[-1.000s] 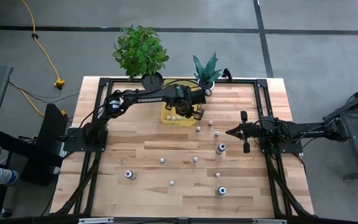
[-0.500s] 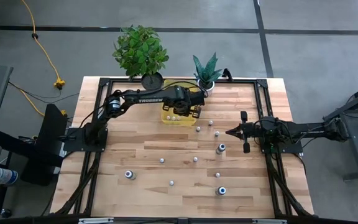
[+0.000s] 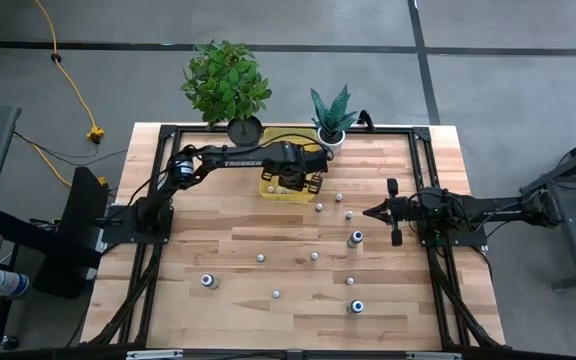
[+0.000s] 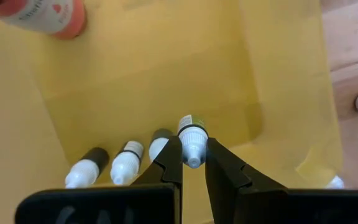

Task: Pick & Place food coloring
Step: Put the small light green food coloring bottle into the yellow bin, then put the small purple food coloring bottle into the yellow bin

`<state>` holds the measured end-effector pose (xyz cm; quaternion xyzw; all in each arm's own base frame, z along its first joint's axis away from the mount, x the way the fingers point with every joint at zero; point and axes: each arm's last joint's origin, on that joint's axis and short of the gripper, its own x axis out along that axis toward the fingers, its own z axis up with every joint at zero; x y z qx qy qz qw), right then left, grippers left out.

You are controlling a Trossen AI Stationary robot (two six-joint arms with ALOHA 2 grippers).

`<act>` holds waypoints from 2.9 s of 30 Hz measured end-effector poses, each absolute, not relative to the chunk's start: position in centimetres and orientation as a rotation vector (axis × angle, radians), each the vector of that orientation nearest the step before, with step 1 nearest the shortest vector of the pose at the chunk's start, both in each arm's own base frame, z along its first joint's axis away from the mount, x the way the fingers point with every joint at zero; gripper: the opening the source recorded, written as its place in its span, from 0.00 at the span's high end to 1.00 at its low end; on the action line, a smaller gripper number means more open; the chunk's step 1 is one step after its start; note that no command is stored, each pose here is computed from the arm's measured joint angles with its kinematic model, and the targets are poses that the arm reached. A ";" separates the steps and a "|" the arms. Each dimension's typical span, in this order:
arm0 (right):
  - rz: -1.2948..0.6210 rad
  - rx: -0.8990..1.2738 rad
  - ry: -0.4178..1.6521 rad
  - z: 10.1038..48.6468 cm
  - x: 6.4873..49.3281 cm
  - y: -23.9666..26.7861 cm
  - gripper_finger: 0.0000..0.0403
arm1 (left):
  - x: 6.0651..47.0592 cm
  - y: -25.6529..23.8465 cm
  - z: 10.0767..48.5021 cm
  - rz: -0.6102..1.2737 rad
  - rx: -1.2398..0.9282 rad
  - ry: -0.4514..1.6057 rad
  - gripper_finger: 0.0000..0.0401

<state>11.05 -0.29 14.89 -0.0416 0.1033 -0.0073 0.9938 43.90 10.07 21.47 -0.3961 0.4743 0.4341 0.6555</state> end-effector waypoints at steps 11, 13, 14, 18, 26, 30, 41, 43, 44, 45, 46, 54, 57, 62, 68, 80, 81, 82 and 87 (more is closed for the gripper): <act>-0.014 -0.083 0.207 14.9 11.1 -0.3 1.00 | 44.6 9.6 19.4 0.918 -0.912 1.153 0.94; -0.015 -0.083 0.206 14.9 11.1 -0.3 1.00 | 44.7 9.6 19.5 0.921 -0.915 1.142 0.94; -0.015 -0.083 0.206 14.9 11.1 -0.3 1.00 | 44.7 9.6 19.4 0.925 -0.915 1.145 0.94; -0.015 -0.083 0.207 14.9 11.1 -0.3 1.00 | 44.7 9.7 19.4 0.928 -0.909 1.143 0.92; -0.015 -0.083 0.207 14.9 11.1 -0.3 1.00 | 44.7 9.7 19.4 0.917 -0.901 1.150 0.78; -0.015 -0.083 0.207 14.9 11.1 -0.3 1.00 | 44.7 9.8 19.4 0.913 -0.902 1.145 0.77; -0.015 -0.083 0.207 14.9 11.1 -0.3 1.00 | 44.8 10.1 19.9 0.894 -0.853 1.144 0.76; -0.015 -0.083 0.207 14.9 11.1 -0.3 1.00 | 44.9 10.2 20.3 0.891 -0.837 1.132 0.76; -0.015 -0.083 0.207 14.9 11.1 -0.3 1.00 | 44.9 10.3 20.6 0.887 -0.830 1.125 0.76; -0.015 -0.083 0.207 14.9 11.1 -0.3 1.00 | 45.0 10.4 20.9 0.887 -0.825 1.114 0.76; -0.014 -0.083 0.207 14.9 11.1 -0.3 1.00 | 45.1 10.6 21.3 0.887 -0.818 1.102 0.76; -0.015 -0.083 0.207 14.9 11.1 -0.3 1.00 | 45.6 10.6 25.8 0.788 -0.702 1.054 0.76; -0.015 -0.083 0.207 14.9 11.1 -0.3 1.00 | 45.3 9.7 27.7 0.748 -0.643 1.081 0.76; -0.015 -0.083 0.207 14.9 11.1 -0.3 1.00 | 44.8 7.0 30.2 0.649 -0.511 1.143 0.76; -0.015 -0.083 0.207 14.9 11.1 -0.3 1.00 | 42.7 4.0 32.7 0.571 -0.433 1.180 0.76; -0.015 -0.083 0.207 14.9 11.1 -0.3 1.00 | 38.9 -0.8 35.7 0.495 -0.348 1.257 0.76; -0.015 -0.083 0.207 14.9 11.1 -0.3 1.00 | 38.8 -1.2 35.6 0.500 -0.355 1.260 0.76; -0.015 -0.083 0.207 14.9 11.1 -0.3 1.00 | 38.5 -1.5 35.5 0.507 -0.363 1.265 0.76; -0.015 -0.083 0.207 14.9 11.1 -0.3 1.00 | 36.5 -3.1 33.7 0.505 -0.351 1.305 0.76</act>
